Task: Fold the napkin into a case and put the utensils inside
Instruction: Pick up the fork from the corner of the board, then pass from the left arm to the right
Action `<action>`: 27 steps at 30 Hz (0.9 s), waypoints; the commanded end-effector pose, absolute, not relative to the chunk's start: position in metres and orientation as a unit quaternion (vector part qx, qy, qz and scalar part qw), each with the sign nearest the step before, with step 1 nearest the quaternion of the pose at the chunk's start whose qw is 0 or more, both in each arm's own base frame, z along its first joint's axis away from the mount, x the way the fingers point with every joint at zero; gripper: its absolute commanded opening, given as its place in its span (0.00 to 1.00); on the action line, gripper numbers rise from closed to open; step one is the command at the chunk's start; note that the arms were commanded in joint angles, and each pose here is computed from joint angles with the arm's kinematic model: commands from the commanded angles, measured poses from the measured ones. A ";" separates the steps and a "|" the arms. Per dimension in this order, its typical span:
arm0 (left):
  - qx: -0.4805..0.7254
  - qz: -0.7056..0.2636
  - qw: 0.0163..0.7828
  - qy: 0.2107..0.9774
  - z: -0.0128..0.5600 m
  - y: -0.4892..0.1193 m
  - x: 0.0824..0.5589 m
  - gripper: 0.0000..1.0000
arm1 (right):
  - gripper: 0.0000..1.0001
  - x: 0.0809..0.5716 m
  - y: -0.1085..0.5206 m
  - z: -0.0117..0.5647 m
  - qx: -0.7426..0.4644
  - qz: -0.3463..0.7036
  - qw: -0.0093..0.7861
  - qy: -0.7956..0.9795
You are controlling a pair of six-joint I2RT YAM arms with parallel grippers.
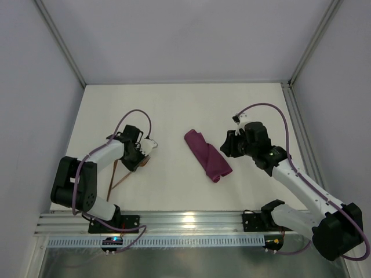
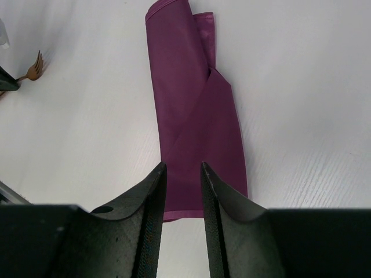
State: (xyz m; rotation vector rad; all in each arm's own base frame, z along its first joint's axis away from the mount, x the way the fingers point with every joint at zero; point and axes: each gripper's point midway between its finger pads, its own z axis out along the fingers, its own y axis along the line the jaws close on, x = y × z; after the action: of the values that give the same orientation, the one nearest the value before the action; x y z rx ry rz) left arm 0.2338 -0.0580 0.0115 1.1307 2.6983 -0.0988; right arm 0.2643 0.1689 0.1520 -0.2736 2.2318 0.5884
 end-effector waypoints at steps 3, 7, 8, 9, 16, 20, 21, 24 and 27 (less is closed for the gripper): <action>0.381 -0.074 0.081 0.918 0.000 -0.069 0.226 0.00 | 0.34 0.271 0.166 0.165 -0.112 0.221 0.425 0.871; 0.345 -0.092 0.185 0.915 0.044 -0.087 0.259 0.00 | 0.34 0.280 0.165 0.182 -0.115 0.213 0.449 0.860; 0.339 -0.089 0.214 0.912 0.059 -0.091 0.271 0.00 | 0.34 0.284 0.168 0.192 -0.117 0.216 0.458 0.854; 0.323 -0.093 0.235 0.912 0.073 -0.095 0.278 0.00 | 0.35 0.285 0.172 0.198 -0.121 0.226 0.461 0.850; 0.193 -0.199 0.410 0.869 0.210 -0.135 0.320 0.00 | 0.36 0.300 0.246 0.254 -0.159 0.310 0.498 0.794; 0.134 -0.218 0.449 0.856 0.247 -0.138 0.330 0.00 | 0.38 0.298 0.295 0.277 -0.193 0.362 0.498 0.764; 0.120 -0.226 0.455 0.853 0.254 -0.139 0.332 0.00 | 0.38 0.300 0.308 0.281 -0.200 0.371 0.505 0.753; 0.065 -0.274 0.445 0.850 0.266 -0.148 0.331 0.00 | 0.42 0.289 0.354 0.303 -0.238 0.405 0.524 0.710; 0.034 -0.318 0.432 0.843 0.280 -0.158 0.328 0.00 | 0.49 0.285 0.396 0.314 -0.260 0.439 0.512 0.691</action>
State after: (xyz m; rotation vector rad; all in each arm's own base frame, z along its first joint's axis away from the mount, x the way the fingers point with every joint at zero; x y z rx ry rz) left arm 0.3272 -0.1429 0.2491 0.2372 2.1419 -0.6099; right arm 0.2823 0.3528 0.2580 -0.6037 1.8608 0.9313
